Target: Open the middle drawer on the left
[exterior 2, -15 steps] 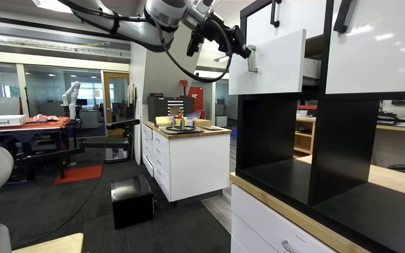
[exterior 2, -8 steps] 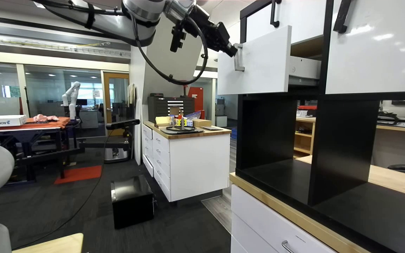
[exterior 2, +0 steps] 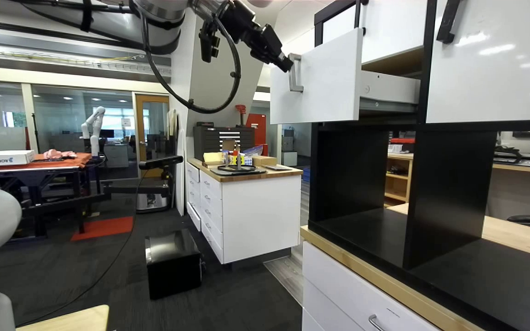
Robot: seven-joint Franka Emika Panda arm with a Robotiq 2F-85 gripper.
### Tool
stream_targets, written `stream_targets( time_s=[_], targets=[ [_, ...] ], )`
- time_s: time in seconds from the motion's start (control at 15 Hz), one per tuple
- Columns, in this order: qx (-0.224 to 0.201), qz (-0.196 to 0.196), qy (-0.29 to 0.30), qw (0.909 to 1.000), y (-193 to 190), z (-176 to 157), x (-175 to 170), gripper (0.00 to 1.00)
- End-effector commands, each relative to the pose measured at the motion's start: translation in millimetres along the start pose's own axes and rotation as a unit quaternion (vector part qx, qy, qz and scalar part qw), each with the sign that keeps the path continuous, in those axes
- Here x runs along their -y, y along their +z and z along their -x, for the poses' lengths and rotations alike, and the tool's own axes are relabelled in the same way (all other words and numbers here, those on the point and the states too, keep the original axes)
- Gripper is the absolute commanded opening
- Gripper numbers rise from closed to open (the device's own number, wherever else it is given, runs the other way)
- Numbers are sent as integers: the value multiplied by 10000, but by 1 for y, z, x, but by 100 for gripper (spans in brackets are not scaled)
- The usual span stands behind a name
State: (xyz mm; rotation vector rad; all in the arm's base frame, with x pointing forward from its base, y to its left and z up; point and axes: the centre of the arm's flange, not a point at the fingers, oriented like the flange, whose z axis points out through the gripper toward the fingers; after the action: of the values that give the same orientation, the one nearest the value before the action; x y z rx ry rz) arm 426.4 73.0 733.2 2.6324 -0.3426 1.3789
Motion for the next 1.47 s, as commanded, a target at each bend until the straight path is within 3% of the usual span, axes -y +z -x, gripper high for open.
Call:
stream_targets(
  time_s=[0.0,0.2,0.27,0.33,0.47,0.93,1.4],
  targets=[
    [179,63,198,9996,-21,24,-11,6],
    [193,60,268,9994,-29,28,-12,6],
    [204,91,308,9993,-33,29,-13,38],
    [210,85,335,9992,-35,29,-14,40],
    [268,126,391,9988,-37,32,-16,51],
    [311,294,503,9978,-52,30,-24,96],
    [538,256,448,9972,-59,23,-20,100]
  ],
)
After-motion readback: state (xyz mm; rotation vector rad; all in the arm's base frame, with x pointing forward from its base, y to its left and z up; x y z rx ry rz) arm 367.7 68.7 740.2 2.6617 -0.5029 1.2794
